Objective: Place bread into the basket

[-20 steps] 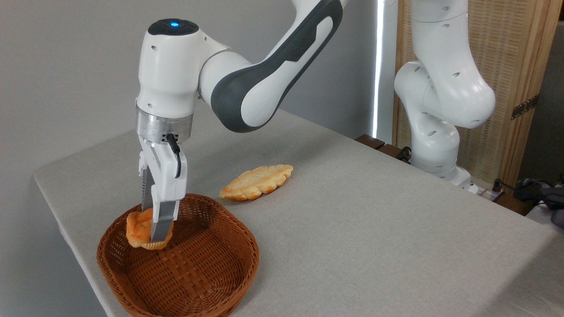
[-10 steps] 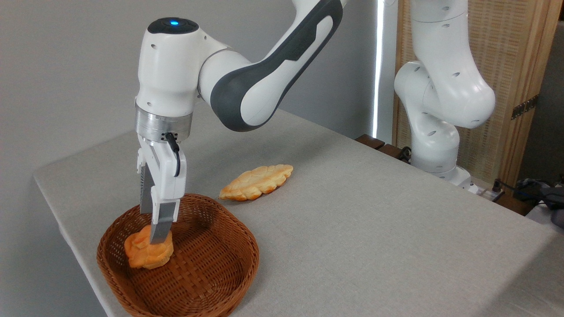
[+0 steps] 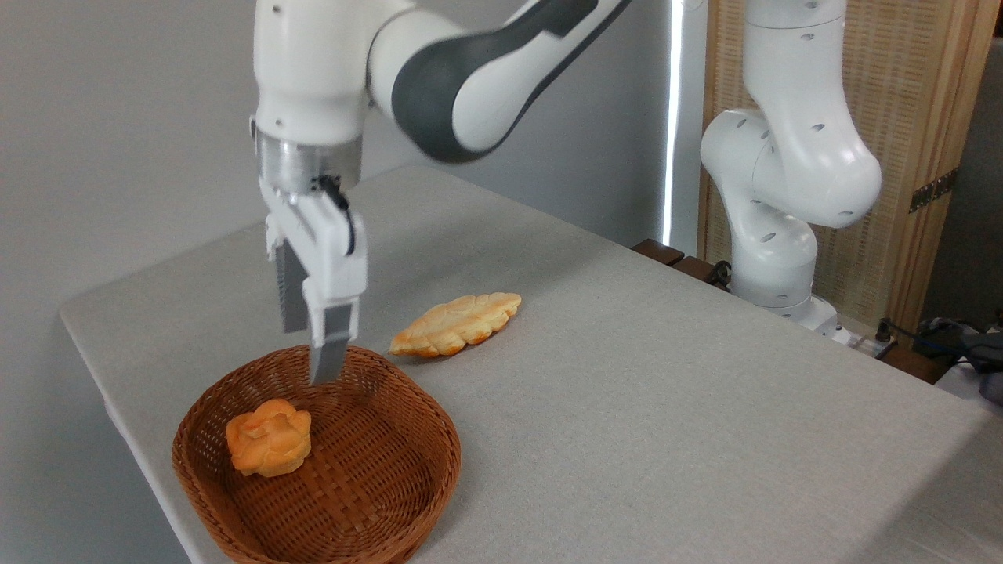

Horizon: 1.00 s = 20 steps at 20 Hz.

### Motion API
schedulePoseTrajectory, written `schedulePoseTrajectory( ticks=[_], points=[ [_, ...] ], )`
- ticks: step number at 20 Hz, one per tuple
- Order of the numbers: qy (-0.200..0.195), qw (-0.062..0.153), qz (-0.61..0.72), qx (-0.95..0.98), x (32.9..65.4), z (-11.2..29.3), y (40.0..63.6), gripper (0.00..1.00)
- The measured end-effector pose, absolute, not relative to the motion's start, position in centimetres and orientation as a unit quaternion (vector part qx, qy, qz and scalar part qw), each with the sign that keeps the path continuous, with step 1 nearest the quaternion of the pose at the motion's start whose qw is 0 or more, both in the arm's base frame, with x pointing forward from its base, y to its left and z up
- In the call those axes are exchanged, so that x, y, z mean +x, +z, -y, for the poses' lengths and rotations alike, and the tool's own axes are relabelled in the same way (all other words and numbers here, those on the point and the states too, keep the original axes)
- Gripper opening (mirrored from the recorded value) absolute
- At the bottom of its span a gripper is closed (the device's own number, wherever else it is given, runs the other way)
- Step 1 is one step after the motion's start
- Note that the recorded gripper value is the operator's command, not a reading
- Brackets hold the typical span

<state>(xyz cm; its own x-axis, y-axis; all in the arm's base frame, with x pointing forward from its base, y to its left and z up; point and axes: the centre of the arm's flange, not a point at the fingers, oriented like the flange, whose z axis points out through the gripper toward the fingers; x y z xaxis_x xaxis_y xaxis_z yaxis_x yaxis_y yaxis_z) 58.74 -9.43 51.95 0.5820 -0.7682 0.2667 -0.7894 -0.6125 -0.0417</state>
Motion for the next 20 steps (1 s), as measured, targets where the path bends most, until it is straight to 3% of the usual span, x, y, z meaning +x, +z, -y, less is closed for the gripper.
schedulePoseTrajectory(
  ticks=[6,12,20],
  points=[
    [0.056,0.076,0.403,0.911,56.3,7.4,57.6,1.00],
    [0.012,0.039,0.357,0.933,55.5,6.5,60.1,1.00],
    [0.014,0.033,0.347,0.937,55.5,7.2,60.6,1.00]
  ],
)
